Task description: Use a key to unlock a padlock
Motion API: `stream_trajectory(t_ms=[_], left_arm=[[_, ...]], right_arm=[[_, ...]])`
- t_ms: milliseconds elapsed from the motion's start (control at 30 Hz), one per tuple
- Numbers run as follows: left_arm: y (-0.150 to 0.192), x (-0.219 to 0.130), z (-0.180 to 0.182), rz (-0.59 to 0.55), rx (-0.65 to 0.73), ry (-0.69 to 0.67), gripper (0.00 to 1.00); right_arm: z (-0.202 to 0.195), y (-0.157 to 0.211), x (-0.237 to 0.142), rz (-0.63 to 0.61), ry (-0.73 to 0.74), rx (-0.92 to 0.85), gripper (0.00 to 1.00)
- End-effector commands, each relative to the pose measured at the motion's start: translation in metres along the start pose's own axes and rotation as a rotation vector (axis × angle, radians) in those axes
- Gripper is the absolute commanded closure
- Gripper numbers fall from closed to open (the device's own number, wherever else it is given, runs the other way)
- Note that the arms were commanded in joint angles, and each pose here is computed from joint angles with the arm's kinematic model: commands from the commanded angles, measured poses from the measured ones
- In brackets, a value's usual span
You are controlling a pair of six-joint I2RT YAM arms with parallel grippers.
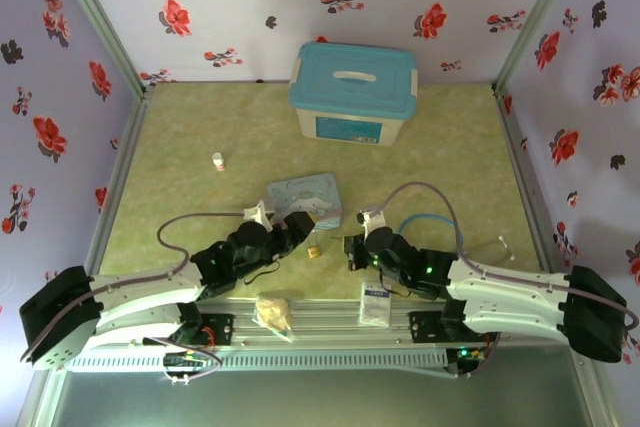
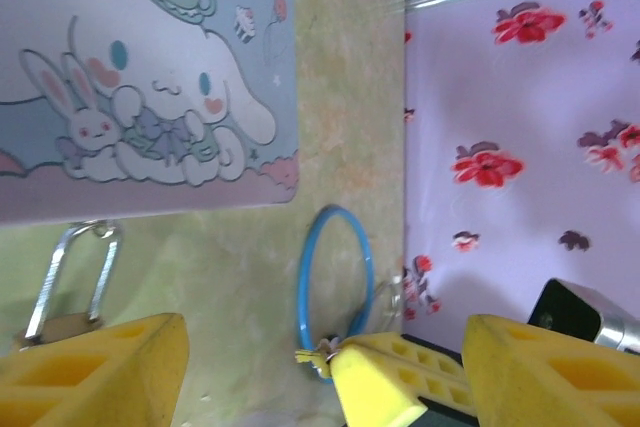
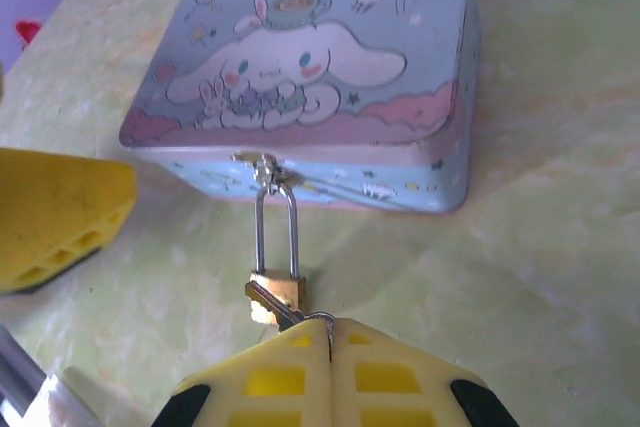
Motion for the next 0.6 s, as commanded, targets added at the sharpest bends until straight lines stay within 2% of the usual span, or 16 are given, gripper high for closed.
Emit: stream_trajectory(t_ms=[0,133,367,567], left_arm=[[-0.014,0.005,-0.015,-0.083,-0.093,0.088,0.27],[-0.015,0.013,-0.018,-0.080,-0.094,0.075,0.26],[-0.011,0.024,-0.020,-0.061,-0.103,0.076,0.30],[-0.011,0.027,-0.017,-0.076,-0.128,0.095,0.46]], right_arm=[[0.020,-0.031,-0.002,-0.131,-0.033,-0.008,1.00],[0.030,-0.035,0.003,-0.130,-0.043,-0.033,1.00],[0.041,-0.036,0.015,-0.150,-0.067,-0.037,1.00],[0.053,-0.035,0.028,-0.149,-0.096,-0.045,1.00]])
Point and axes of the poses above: each hand's point on the last joint's axis, 136 mm out from that joint toward the fingers, its own x axis out along the fingers, its own z axis along the line the jaws close on, y = z × x, the point moved 3 cm from there along -x, back along the fingers, and after that the axes turned 15 degrees about x, right-handed, at the moved point
